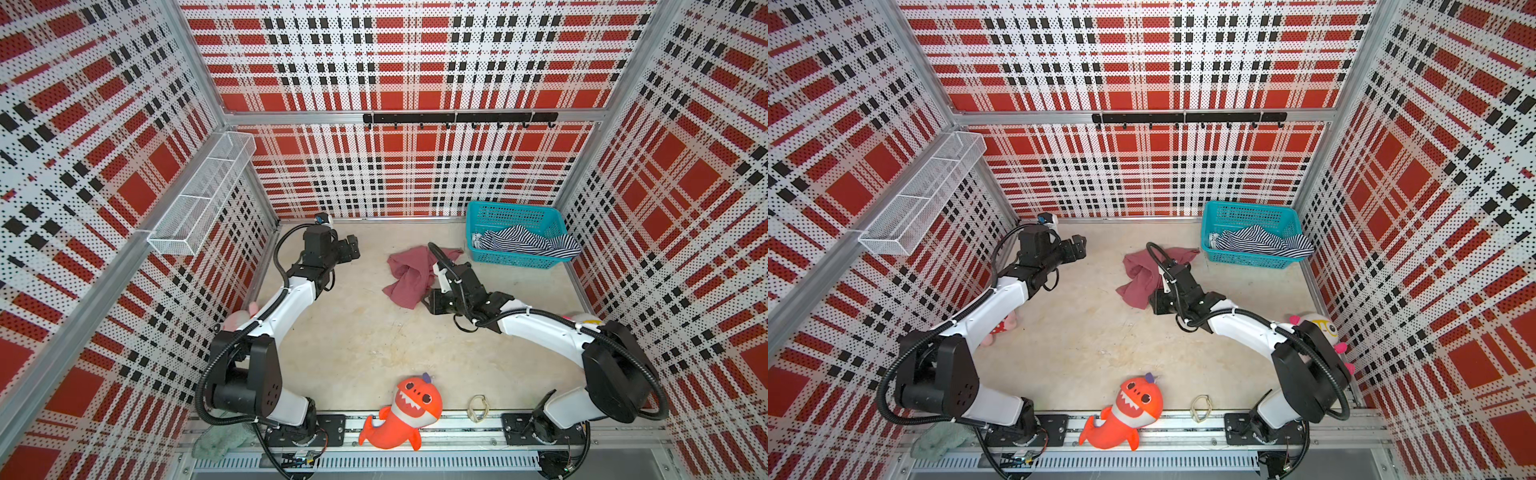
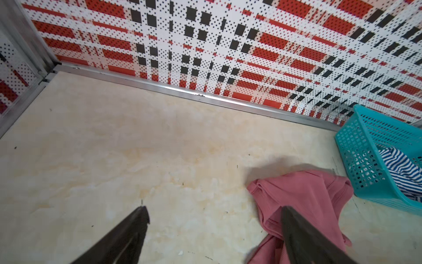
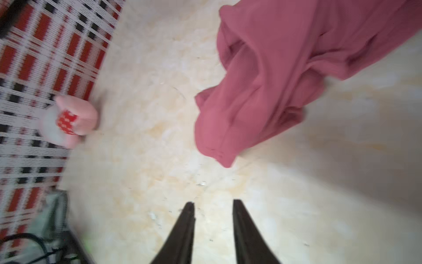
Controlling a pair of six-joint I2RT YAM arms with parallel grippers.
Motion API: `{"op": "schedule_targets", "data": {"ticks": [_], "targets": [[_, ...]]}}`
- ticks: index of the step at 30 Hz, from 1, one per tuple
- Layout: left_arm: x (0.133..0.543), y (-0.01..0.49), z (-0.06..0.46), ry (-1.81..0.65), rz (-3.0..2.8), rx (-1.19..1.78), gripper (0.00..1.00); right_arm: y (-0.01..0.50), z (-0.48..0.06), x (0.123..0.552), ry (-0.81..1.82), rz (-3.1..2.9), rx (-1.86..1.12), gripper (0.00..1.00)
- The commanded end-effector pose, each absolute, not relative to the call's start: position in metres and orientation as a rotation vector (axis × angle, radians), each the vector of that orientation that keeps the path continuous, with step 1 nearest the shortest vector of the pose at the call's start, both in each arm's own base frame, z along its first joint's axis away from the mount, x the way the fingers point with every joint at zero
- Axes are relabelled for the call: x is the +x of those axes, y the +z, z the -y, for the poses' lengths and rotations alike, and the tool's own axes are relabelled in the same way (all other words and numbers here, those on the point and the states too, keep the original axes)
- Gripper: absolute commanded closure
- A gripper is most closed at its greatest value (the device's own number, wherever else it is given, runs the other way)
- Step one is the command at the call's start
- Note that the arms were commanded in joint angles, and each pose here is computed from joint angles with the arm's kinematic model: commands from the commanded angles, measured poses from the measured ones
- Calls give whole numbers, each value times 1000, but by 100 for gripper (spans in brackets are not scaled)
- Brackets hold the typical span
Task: Fold and stack tank tops
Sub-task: Place the tank top at the top-center of the table.
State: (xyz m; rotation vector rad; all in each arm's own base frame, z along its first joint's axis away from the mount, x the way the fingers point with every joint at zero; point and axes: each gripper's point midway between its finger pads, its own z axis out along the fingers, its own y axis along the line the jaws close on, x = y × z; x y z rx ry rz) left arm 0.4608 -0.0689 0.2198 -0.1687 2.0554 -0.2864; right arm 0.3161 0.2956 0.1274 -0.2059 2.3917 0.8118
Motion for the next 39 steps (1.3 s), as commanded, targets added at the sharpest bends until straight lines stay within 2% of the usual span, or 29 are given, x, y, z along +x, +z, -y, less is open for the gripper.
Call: {"op": "schedule_targets", "data": {"ticks": [1, 4, 10, 14, 24, 30, 35, 36, 39], "targets": [[461, 233, 66, -259, -2031, -157, 6, 114, -318, 317, 1003, -2375, -144, 72], [460, 235, 60, -211, -2029, -150, 6, 101, -325, 321, 1012, -2389, -128, 62], [461, 240, 58, -257, -2021, -154, 6, 89, -346, 324, 961, -2407, -134, 49], [460, 244, 58, -269, -2012, -153, 6, 76, -344, 334, 926, -2428, 21, 42], [456, 257, 49, -261, -1981, -172, 5, 52, -333, 353, 817, -2425, 209, 44], [456, 261, 47, -275, -1970, -177, 5, 49, -325, 359, 747, -2413, 240, 65], [455, 264, 48, -281, -1961, -177, 5, 40, -317, 362, 668, -2433, 247, 73], [454, 264, 48, -282, -1961, -177, 5, 39, -317, 363, 663, -2438, 242, 73], [454, 265, 48, -286, -1959, -176, 5, 35, -326, 363, 662, -2458, 212, 57]]}}
